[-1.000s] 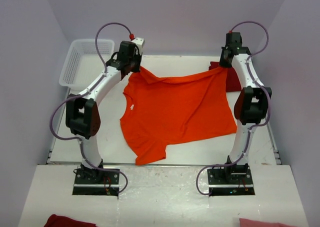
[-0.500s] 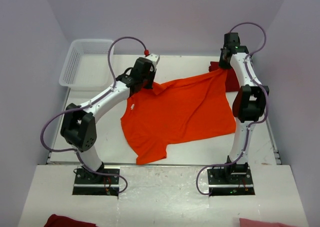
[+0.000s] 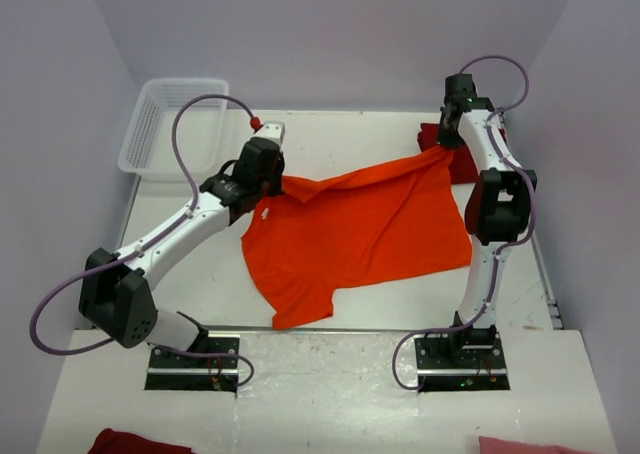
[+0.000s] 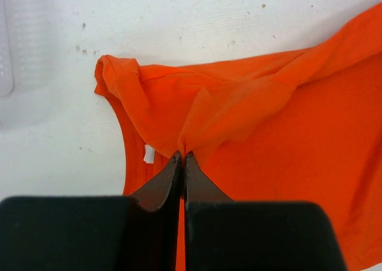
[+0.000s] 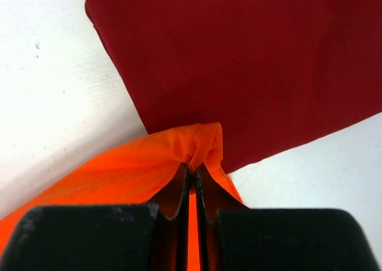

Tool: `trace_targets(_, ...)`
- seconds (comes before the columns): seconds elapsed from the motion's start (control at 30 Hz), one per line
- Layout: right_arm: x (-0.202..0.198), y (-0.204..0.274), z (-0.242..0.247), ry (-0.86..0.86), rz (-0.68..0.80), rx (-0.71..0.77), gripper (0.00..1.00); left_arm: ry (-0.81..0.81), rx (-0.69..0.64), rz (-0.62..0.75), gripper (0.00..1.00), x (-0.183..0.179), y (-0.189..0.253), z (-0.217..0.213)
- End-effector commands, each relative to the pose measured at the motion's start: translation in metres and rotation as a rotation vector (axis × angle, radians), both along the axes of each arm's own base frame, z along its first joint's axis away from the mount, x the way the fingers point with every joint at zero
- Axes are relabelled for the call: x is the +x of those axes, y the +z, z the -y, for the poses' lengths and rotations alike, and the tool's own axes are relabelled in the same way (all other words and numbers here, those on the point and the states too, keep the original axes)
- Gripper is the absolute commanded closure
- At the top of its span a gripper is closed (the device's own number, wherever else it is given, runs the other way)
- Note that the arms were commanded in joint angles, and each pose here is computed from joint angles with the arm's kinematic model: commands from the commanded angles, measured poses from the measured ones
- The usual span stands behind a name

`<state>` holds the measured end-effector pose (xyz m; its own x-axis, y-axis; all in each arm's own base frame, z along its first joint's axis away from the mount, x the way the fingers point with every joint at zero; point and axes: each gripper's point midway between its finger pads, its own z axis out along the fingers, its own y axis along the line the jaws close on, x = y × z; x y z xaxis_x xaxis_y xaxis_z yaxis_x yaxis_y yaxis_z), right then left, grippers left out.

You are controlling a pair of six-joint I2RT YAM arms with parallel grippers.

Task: Fold and stack the t-shirts
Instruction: Fold the flattened tshirt in 1/3 of the way

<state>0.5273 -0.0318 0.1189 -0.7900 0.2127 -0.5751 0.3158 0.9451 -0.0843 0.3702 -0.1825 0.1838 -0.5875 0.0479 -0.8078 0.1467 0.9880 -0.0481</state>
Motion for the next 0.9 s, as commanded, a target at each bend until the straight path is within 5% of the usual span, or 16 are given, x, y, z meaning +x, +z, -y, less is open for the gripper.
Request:
trace_targets(0.0, -0.007, 0.027, 0.021, -0.085, 0.054, -0.012, 1.0, 0.046, -0.059, 0.038, 1.0, -0.008, 0.012, -0.006)
trace_targets(0.87, -0.069, -0.011, 0.012, -0.11, -0.064, 0.039, 1.0, -0.055, -0.056, -0.043, 1.0, -0.052, -0.023, 0.011)
